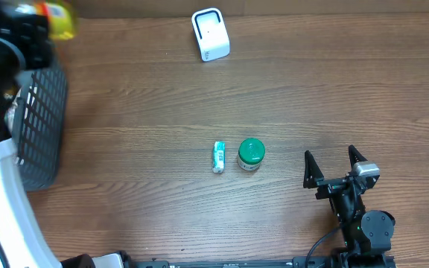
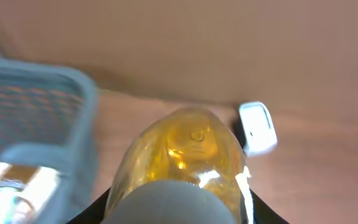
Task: Scan the item barcode
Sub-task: 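Lift the amber bottle and carry it toward the white scanner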
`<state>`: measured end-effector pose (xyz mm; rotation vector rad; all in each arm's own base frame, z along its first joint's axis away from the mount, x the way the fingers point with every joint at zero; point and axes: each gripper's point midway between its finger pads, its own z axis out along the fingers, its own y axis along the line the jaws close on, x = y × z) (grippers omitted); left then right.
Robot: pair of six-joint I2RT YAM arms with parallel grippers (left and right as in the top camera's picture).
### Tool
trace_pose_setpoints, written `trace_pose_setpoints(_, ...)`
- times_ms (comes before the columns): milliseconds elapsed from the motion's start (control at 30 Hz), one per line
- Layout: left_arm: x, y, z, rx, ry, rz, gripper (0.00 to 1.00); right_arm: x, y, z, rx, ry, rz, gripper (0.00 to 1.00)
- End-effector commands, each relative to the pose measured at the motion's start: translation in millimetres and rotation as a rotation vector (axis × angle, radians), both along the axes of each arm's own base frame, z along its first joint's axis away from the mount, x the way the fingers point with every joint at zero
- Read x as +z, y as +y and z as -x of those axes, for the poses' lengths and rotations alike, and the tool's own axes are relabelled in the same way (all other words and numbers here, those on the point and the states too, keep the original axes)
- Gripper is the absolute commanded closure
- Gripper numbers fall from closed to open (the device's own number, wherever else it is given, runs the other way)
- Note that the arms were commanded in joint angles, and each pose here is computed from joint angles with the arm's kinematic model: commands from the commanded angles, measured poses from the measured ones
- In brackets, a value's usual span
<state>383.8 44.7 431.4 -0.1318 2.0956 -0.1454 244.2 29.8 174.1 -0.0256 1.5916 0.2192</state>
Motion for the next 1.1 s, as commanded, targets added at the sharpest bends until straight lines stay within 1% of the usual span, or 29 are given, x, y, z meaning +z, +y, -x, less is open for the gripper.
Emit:
trace_pose_setpoints(0, -20.6, -38.4, -8.3, -0.121, 0.057, -0.025, 0.59, -2.8, -1.5, -0.4, -0.009, 0.0, 0.0, 0.0)
trace_pose_setpoints(100, -61.8, -84.4, -11.8, -0.271, 0.145, -0.066, 0.58, -2.8, -1.5, -0.4, -0.009, 0.0, 0.0, 0.0)
trace_pose_setpoints(133, -72.0, -93.3, -12.4, -0.294, 0.164, -0.066, 0.59, -2.8, -1.5, -0.4, -0.009, 0.0, 0.0, 0.0)
trace_pose_setpoints(233, -122.6, -134.7, -13.4, -0.408, 0.235, -0.085, 0.58, -2.8, -1.5, -0.4, -0.009, 0.0, 0.0, 0.0)
trace_pose_setpoints(333, -161.1, -160.7, -10.3, -0.479, 0.276, -0.122, 0.58, -2.8, -1.5, -0.4, -0.009, 0.0, 0.0, 0.0)
trace_pose_setpoints(400, -193.5, -175.9, -6.0, -0.507, 0.308, -0.177, 0.58, -2.8, -1.5, -0.4, -0.009, 0.0, 0.0, 0.0)
trace_pose_setpoints(433, -217.1, -184.9, -1.9, -0.513, 0.329, -0.224, 0.58, -2.8, -1.5, -0.4, -0.009, 0.0, 0.0, 0.0)
trace_pose_setpoints(533, -252.3, -201.9, 6.9, -0.532, 0.347, -0.299, 0.58, -2.8, -1.4, -0.4, -0.008, 0.0, 0.0, 0.0)
trace_pose_setpoints(600, -267.2, -214.8, 12.2, -0.548, 0.338, -0.343, 0.58, -2.8, -1.5, -0.4, -0.009, 0.0, 0.0, 0.0)
trace_pose_setpoints(733, -274.6, -227.4, 13.6, -0.538, 0.312, -0.423, 0.57, -2.9, -1.5, -0.4, -0.009, 0.0, 0.0, 0.0)
trace_pose_setpoints(833, -282.4, -240.6, 9.9, -0.554, 0.3, -0.436, 0.57, -2.8, -1.5, -0.4, -0.009, 0.0, 0.0, 0.0)
trace_pose_setpoints(1000, -319.5, -255.6, 3.8, -0.627, 0.34, -0.496, 0.56, -2.8, -1.5, -0.4, -0.009, 0.0, 0.0, 0.0)
trace_pose_setpoints(1067, -328.7, -262.2, -1.6, -0.648, 0.333, -0.494, 0.56, -2.8, -1.5, -0.4, -0.009, 0.0, 0.0, 0.0)
